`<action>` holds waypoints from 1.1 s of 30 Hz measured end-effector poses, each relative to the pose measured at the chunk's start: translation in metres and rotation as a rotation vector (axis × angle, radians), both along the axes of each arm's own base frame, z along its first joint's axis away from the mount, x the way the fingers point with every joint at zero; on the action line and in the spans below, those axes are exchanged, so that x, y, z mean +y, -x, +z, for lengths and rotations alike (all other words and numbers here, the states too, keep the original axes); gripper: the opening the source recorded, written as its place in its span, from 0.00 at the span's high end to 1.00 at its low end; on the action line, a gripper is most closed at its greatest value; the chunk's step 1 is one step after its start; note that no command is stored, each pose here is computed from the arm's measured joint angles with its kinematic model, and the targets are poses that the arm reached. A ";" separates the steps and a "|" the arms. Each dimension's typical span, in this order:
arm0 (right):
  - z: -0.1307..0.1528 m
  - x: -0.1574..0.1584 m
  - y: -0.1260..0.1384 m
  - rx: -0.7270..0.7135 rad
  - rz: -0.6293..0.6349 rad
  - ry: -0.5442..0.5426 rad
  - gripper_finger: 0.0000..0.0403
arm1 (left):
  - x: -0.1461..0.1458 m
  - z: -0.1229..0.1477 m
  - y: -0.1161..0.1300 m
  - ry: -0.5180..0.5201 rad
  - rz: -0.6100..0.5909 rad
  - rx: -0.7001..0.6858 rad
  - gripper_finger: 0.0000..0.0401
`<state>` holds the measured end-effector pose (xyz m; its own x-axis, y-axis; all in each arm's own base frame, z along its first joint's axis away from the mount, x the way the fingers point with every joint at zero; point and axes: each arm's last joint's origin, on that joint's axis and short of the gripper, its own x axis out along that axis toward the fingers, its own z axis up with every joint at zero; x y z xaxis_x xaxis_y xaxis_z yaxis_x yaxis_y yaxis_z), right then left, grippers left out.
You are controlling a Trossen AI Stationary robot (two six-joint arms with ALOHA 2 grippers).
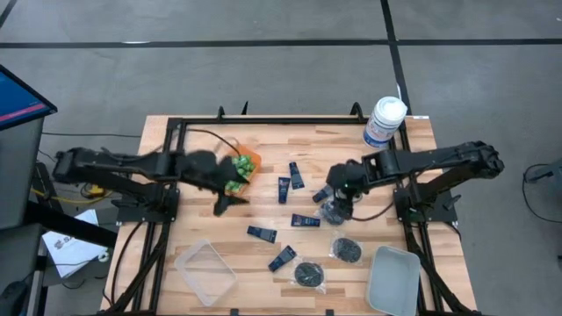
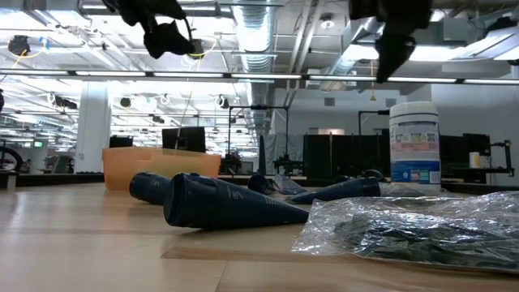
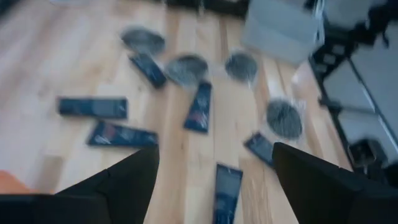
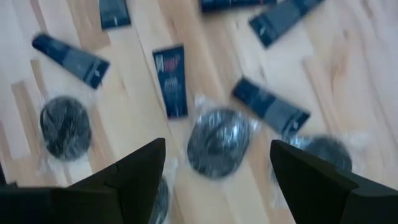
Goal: Pick & Place Travel size toiletries
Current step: Put the black hairbrush into the transparent bin
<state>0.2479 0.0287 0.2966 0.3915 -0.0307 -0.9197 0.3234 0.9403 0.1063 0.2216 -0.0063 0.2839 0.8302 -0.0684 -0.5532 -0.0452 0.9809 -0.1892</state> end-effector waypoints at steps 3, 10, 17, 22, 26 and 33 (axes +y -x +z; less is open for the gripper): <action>-0.002 0.008 0.006 0.052 -0.018 -0.013 0.30 | -0.012 -0.016 -0.012 0.009 -0.031 0.078 0.24; -0.025 0.033 0.021 0.160 -0.065 -0.046 0.30 | -0.020 -0.034 -0.025 0.069 -0.025 0.166 0.25; -0.075 0.066 0.034 0.182 -0.031 -0.176 0.30 | -0.018 -0.020 -0.016 0.086 0.016 0.103 0.25; -0.093 0.069 0.037 0.159 -0.079 -0.208 0.30 | -0.012 -0.005 -0.005 0.073 0.065 0.021 0.25; -0.097 0.059 0.034 0.127 -0.115 -0.150 0.30 | -0.005 0.007 0.001 0.073 0.100 -0.056 0.25; -0.095 0.020 0.016 0.029 -0.190 -0.062 0.30 | 0.004 0.019 0.010 0.074 0.138 -0.128 0.25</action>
<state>0.2320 0.0487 0.2019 0.3576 -0.0444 -0.9328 0.4983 0.8539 0.1504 0.2113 -0.0021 0.3028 0.8979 0.0145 -0.4399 -0.1493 0.9502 -0.2734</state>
